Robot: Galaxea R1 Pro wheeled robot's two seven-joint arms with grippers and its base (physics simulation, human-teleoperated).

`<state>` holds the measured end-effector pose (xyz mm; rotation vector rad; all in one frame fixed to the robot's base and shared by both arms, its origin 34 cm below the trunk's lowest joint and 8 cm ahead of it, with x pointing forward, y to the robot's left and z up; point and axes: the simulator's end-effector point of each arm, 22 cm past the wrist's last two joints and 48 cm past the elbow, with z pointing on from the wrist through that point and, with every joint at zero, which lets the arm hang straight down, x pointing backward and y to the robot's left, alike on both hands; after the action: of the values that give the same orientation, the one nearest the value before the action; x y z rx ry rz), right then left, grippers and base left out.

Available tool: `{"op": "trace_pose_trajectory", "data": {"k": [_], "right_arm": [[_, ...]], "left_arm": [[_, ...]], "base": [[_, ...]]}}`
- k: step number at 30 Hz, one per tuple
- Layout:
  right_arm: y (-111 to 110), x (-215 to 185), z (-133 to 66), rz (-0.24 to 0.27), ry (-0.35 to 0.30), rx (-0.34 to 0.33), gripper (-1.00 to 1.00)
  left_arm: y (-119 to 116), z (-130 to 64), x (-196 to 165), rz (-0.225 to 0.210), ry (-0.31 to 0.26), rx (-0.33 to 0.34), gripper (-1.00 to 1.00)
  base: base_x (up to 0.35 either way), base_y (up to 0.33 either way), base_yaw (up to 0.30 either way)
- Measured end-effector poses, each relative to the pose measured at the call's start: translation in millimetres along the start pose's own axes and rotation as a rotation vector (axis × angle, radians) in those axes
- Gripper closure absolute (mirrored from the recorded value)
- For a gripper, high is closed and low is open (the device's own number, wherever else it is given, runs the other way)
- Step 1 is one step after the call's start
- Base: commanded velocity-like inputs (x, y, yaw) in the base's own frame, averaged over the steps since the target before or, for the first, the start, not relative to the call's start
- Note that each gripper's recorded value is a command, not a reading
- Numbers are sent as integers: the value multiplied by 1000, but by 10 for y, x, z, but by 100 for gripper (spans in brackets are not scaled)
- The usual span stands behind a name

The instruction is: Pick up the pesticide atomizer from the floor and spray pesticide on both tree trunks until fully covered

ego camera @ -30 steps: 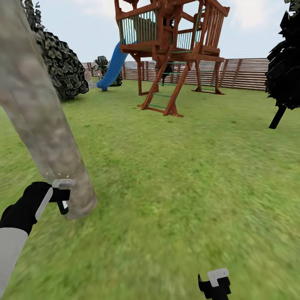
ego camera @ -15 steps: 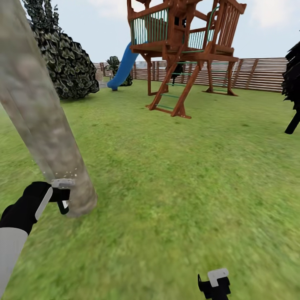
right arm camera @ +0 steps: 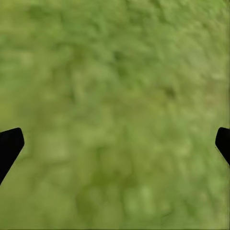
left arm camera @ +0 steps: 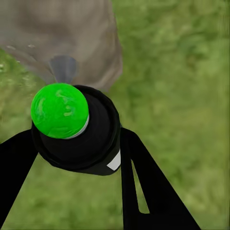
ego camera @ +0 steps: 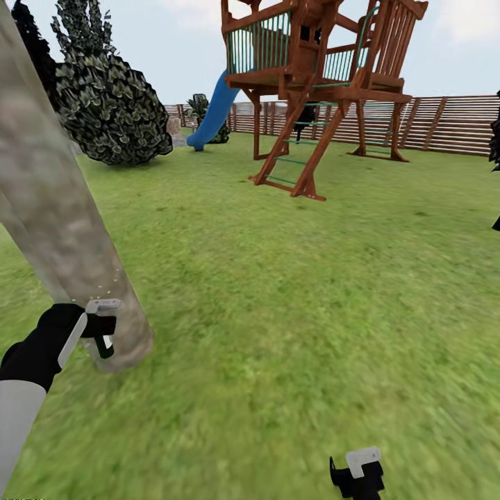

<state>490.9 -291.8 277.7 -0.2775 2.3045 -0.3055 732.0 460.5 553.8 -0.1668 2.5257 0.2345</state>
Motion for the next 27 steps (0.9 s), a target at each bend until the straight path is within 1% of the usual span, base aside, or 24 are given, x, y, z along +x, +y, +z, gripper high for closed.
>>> {"op": "trace_pose_trajectory", "data": {"k": [2,3,8,11,13,15,16,17,18,20,23,24,25,27], "right_arm": [[0,-1,0,0,0,0,-100],[0,-1,1,0,0,0,-100],[1,0,0,0,0,0,-100],[1,0,0,0,0,0,-100],[0,1,0,0,0,0,-100],[0,1,0,0,0,0,-100],[1,0,0,0,0,0,-100],[2,0,1,-1,0,-1,-100],[7,1,0,-2,0,-3,-100],[5,-2,0,-1,-1,-2,-100],[2,-1,0,-1,0,-1,-100],[1,0,0,-1,0,-1,-100],[-1,-1,0,-1,0,0,-100],[-4,1,0,0,0,2,-100]], "left_arm": [[66,7,36,-22,2,-4,100],[75,10,46,-24,3,-5,100],[122,50,135,-27,22,-12,100],[149,103,278,-25,41,-17,100],[73,216,367,-33,35,-2,100],[-99,293,438,-36,37,19,100],[-23,338,520,-36,50,1,100],[135,411,640,-44,63,-25,100],[345,471,730,-48,61,-71,100],[552,573,896,-67,55,-123,100],[522,583,890,-84,50,-116,100],[491,589,893,-97,48,-109,100],[401,608,909,-107,50,-92,100],[227,675,965,-110,40,-71,100]], "base": [[114,-249,277],[38,-264,277],[4,-270,278],[33,-271,117],[131,-268,14],[164,-253,1],[169,-250,0],[180,-240,0],[205,-221,0],[253,-67,0],[71,-10,151],[9,-1,256],[4,0,265],[1,0,268]]}}
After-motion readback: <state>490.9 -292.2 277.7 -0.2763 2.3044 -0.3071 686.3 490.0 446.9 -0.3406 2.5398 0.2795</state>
